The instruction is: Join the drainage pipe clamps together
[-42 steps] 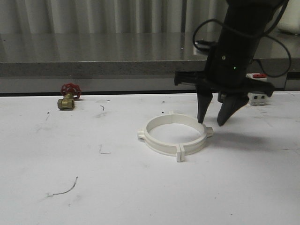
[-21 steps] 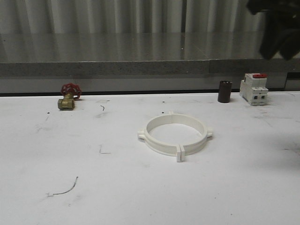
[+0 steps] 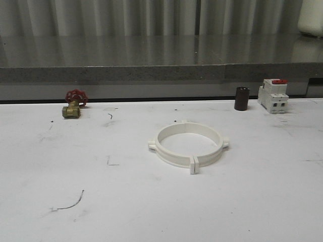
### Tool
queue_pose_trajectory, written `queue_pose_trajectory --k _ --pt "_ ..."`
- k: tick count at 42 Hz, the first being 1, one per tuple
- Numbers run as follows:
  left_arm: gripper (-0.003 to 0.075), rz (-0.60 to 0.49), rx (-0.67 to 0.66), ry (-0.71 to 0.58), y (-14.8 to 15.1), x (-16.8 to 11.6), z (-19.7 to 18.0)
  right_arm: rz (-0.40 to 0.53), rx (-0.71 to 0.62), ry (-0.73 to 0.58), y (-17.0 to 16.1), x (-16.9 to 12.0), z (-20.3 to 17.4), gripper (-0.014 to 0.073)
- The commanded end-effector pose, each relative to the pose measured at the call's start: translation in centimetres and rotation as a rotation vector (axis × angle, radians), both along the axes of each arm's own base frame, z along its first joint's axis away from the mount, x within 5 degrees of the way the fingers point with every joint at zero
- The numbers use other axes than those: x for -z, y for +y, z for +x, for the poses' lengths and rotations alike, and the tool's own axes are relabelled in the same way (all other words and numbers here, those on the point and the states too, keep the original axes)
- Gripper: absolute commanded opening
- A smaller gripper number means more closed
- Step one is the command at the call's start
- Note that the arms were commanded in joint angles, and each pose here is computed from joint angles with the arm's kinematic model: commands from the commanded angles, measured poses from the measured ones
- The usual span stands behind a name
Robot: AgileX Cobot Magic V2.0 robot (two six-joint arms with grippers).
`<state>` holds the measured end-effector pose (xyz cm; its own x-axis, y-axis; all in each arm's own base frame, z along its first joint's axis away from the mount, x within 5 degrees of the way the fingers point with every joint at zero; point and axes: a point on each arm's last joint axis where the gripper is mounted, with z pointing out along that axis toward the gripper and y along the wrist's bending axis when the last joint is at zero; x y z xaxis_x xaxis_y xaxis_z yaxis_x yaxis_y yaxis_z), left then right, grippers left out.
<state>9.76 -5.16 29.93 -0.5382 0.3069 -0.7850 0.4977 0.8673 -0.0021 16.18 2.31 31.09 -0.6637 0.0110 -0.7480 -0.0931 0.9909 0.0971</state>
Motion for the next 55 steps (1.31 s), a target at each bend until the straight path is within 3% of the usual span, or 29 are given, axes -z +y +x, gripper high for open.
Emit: queue_pose_trajectory --k 1,14,22,27,48,55 --pt "-0.0020 -0.051 -0.010 -0.083 -0.1 -1.4 0.3 0.023 0.005 -0.142 -0.2 -1.1 -1.8 0.0347" --pt "-0.0020 -0.051 -0.010 -0.083 -0.1 -1.4 0.3 0.032 0.005 -0.223 -0.6 -0.7 -4.9 0.0321" --pt "-0.0020 -0.051 -0.010 -0.083 -0.1 -1.4 0.3 0.030 0.004 -0.206 -0.6 -0.6 -5.0 0.0025" --pt "-0.0020 -0.051 -0.010 -0.083 -0.1 -1.4 0.3 0.030 0.004 -0.207 -0.6 -0.6 -5.0 -0.0118" --pt "-0.0020 -0.052 -0.010 -0.085 -0.1 -1.4 0.4 0.028 0.003 -0.198 -0.6 -0.5 -5.0 -0.0116" --pt "-0.0020 -0.084 -0.075 -0.208 1.3 -1.3 -1.1 0.029 0.003 -0.200 -0.6 -0.5 -5.0 -0.0116"
